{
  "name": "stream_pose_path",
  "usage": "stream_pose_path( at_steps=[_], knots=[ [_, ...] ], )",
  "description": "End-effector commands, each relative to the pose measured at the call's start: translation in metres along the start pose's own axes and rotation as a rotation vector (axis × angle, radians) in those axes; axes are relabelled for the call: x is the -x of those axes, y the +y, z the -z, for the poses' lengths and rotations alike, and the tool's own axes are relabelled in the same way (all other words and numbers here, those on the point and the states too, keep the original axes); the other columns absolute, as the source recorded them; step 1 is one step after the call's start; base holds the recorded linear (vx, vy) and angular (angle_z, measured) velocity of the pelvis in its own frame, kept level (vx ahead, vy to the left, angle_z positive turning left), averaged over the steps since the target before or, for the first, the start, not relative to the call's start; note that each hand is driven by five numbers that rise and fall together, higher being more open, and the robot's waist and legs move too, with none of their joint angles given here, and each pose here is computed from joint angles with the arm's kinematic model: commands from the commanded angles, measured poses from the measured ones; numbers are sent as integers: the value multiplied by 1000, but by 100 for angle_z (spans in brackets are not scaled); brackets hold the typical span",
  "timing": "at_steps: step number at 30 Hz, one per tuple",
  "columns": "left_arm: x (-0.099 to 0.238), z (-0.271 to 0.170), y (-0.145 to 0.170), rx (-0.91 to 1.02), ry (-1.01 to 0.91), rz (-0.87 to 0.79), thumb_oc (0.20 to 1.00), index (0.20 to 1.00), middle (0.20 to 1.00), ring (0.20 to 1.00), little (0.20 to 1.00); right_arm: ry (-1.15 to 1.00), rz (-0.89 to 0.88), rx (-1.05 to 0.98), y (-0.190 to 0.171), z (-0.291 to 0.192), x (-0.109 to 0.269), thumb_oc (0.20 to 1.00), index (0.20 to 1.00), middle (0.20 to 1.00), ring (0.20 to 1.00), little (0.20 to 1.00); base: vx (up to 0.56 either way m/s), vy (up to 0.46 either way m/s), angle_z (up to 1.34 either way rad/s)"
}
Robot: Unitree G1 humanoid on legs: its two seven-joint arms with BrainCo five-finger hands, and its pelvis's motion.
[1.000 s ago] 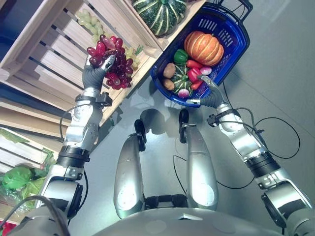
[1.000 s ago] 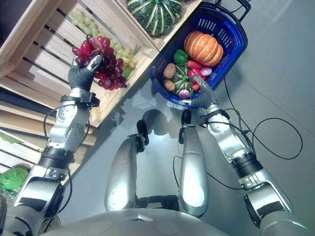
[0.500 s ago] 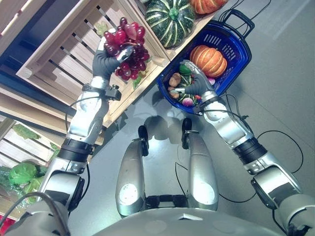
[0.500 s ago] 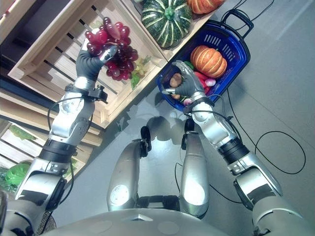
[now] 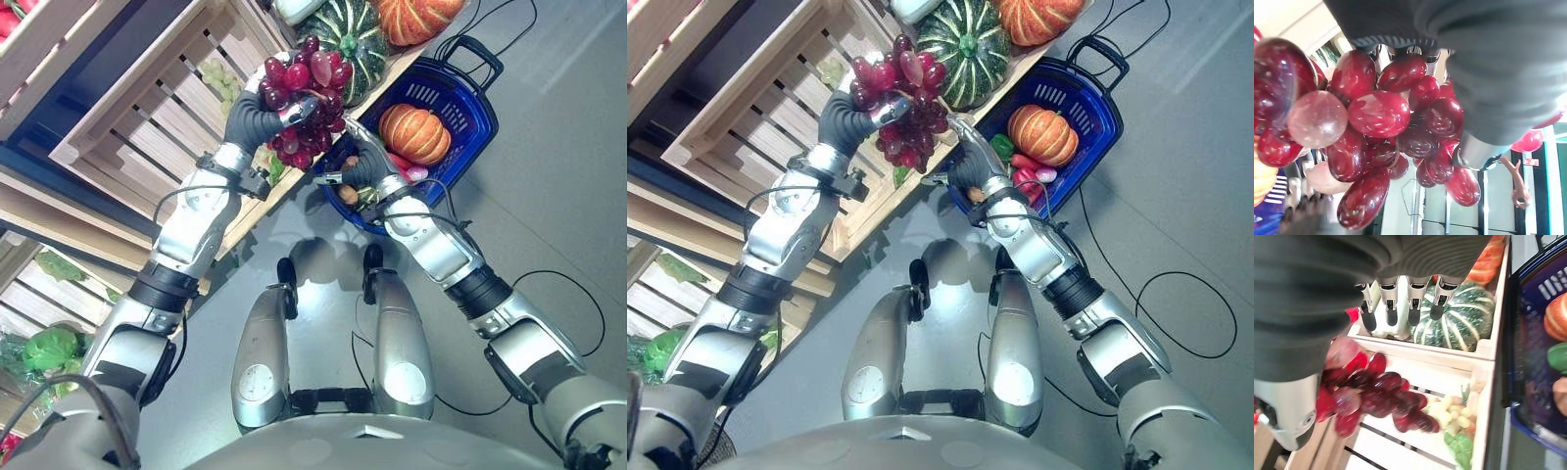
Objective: Pick up fruits and vegetables into the basket
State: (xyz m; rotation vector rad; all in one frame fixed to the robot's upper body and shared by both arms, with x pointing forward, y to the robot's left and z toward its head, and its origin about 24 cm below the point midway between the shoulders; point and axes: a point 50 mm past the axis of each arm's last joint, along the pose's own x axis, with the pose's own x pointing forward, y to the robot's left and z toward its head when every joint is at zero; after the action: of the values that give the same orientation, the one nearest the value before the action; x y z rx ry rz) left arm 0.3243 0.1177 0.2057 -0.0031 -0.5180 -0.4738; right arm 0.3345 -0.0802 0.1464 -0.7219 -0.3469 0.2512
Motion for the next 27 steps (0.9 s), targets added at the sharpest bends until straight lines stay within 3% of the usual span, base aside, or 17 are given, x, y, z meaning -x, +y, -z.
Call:
stream_pose_path(
  at_steps=[1, 11, 27],
  knots=[
    [-11, -41, -34, 103, -204, 128, 200, 200, 200, 200, 200, -138, 74, -123, 1, -36, -9, 1000, 1000, 1000, 1000, 1000, 0, 0, 0],
    [-8, -36, -59, 308, -213, 165, 200, 200, 200, 200, 200, -89, 160, -375, 7, -35, -7, 1000, 1000, 1000, 1000, 1000, -15, -3, 0],
    [-2, -28, -92, 678, -179, 210, 200, 200, 200, 200, 200, -120, 96, -757, 23, -51, -8, 1000, 1000, 1000, 1000, 1000, 5, -18, 2]
  ],
)
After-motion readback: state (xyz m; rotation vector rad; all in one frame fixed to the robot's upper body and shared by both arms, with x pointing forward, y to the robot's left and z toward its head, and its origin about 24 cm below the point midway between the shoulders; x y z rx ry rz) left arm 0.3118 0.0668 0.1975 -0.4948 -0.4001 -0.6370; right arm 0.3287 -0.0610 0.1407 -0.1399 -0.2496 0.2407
